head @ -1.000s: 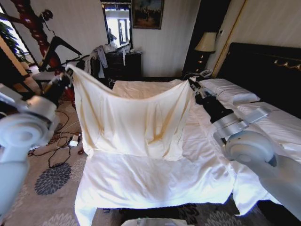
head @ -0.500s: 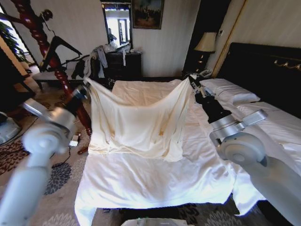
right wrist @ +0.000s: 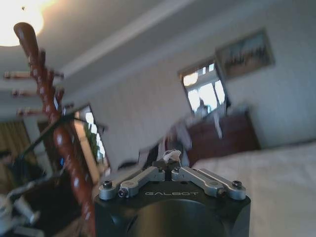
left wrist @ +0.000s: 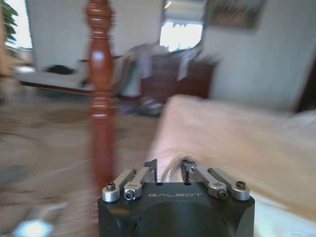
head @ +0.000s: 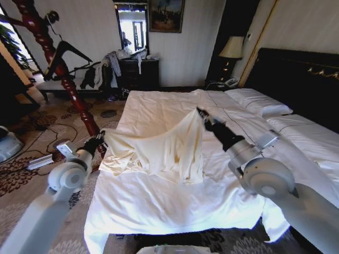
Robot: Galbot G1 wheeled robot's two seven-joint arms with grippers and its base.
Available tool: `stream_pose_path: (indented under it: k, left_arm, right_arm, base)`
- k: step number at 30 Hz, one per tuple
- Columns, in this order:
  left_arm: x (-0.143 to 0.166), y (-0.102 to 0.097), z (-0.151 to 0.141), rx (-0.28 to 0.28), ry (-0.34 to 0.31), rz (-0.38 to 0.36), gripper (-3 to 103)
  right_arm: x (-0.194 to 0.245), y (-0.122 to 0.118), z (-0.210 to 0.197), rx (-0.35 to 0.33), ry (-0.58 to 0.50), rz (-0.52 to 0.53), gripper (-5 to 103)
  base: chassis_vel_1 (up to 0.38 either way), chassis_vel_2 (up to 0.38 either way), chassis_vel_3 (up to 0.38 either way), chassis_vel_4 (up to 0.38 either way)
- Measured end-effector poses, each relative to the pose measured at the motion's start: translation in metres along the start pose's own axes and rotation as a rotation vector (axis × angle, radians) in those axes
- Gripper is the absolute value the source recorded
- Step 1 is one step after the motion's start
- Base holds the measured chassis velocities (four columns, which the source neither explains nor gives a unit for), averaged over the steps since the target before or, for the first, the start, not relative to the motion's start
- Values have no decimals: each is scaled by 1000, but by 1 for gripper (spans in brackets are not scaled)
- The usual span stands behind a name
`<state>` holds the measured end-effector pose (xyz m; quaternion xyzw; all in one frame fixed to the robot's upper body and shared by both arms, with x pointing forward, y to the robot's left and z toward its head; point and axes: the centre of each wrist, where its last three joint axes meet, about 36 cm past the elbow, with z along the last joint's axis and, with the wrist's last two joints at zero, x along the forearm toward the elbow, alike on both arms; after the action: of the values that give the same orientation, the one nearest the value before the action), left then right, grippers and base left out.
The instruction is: Pick up the clothes from the bed and hang them on the clothes hanger.
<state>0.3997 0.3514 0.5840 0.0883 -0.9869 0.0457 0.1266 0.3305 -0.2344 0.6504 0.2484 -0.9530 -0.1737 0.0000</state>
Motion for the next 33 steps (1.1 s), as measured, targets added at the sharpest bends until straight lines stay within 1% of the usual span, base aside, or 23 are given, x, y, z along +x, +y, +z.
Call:
stream_pose_path:
  k: [2, 3, 4, 5, 6, 7, 9, 10, 11, 12, 14, 15, 16, 17, 18, 19, 20, 23, 24, 25, 26, 29, 33]
  left_arm:
    - [6, 2, -9, -64, 36, -64, 38]
    - [9, 4, -14, -80, 54, -60, 43]
    - [11, 8, -18, -56, 81, 27, 48]
    - [12, 10, -19, -21, 104, 105, 48]
    - [12, 10, -19, -21, 104, 105, 48]
    - [14, 11, -18, 24, 131, 174, 54]
    - [14, 11, -15, 100, 174, 250, 64]
    - [14, 9, -12, 173, 220, 298, 70]
    - [14, 9, -12, 173, 220, 298, 70]
    - [14, 8, -12, 211, 250, 315, 70]
    - [14, 6, -14, 325, 338, 328, 81]
    - [13, 6, -16, 377, 377, 330, 81]
    - [10, 7, -18, 412, 405, 318, 86]
    - [10, 7, -18, 412, 405, 318, 86]
    - [6, 9, -19, 434, 430, 294, 96]
    - [1, 10, -20, 446, 456, 262, 96]
    - [-4, 11, -18, 442, 465, 226, 98]
    - [-11, 16, -12, 440, 442, 204, 100]
    - [-10, 19, -11, 494, 439, 246, 100]
    - [-10, 19, -11, 494, 439, 246, 100]
    - [-8, 23, -11, 567, 448, 299, 100]
    - [3, 24, -5, 711, 452, 413, 100]
    - [13, 17, 11, 755, 479, 440, 100]
  right_arm:
    - [3, 6, 1, -12, 39, 0, 0]
    - [3, 7, 2, -17, 50, 0, 0]
    - [3, 8, 2, -22, 51, -3, 0]
    - [3, 8, 2, -23, 49, -4, 0]
    - [3, 8, 2, -23, 49, -4, 0]
    - [3, 8, 1, -21, 43, -4, 0]
    - [2, 6, -2, -17, 23, -4, 0]
    - [0, 4, -5, -14, 3, -2, 0]
    - [0, 4, -5, -14, 3, -2, 0]
    - [-1, 3, -6, -14, -6, -2, 0]
    - [-2, 1, -6, -14, -18, 1, 0]
    - [-2, 0, -5, -14, -22, 3, 0]
    - [-3, -2, -3, -13, -25, 10, 0]
    - [-3, -2, -3, -13, -25, 10, 0]
    - [-4, -4, 0, -12, -25, 17, 0]
    - [-5, -5, 2, -12, -26, 22, 0]
    - [-6, -6, 3, -16, -30, 23, 0]
    - [-8, -8, 3, -31, -50, 16, 0]
    - [-11, -11, 3, -45, -77, 3, 0]
    - [-11, -11, 3, -45, -77, 3, 0]
    - [-13, -13, 3, -57, -98, -9, 0]
    - [-17, -18, 4, -84, -148, -33, 0]
    - [-19, -21, 6, -90, -157, -35, 0]
  base:
    - [0, 0, 0, 0]
    - [0, 0, 0, 0]
    - [0, 0, 0, 0]
    - [0, 0, 0, 0]
    - [0, 0, 0, 0]
    - [0, 0, 0, 0]
    - [0, 0, 0, 0]
    - [0, 0, 0, 0]
    - [0, 0, 0, 0]
    - [0, 0, 0, 0]
    - [0, 0, 0, 0]
    - [0, 0, 0, 0]
    - [0, 0, 0, 0]
    - [0, 0, 0, 0]
    - [0, 0, 0, 0]
    - [0, 0, 0, 0]
    - [0, 0, 0, 0]
    - [0, 0, 0, 0]
    - [0, 0, 0, 0]
    - [0, 0, 0, 0]
    - [0, 0, 0, 0]
    - [0, 0, 0, 0]
    - [0, 0, 0, 0]
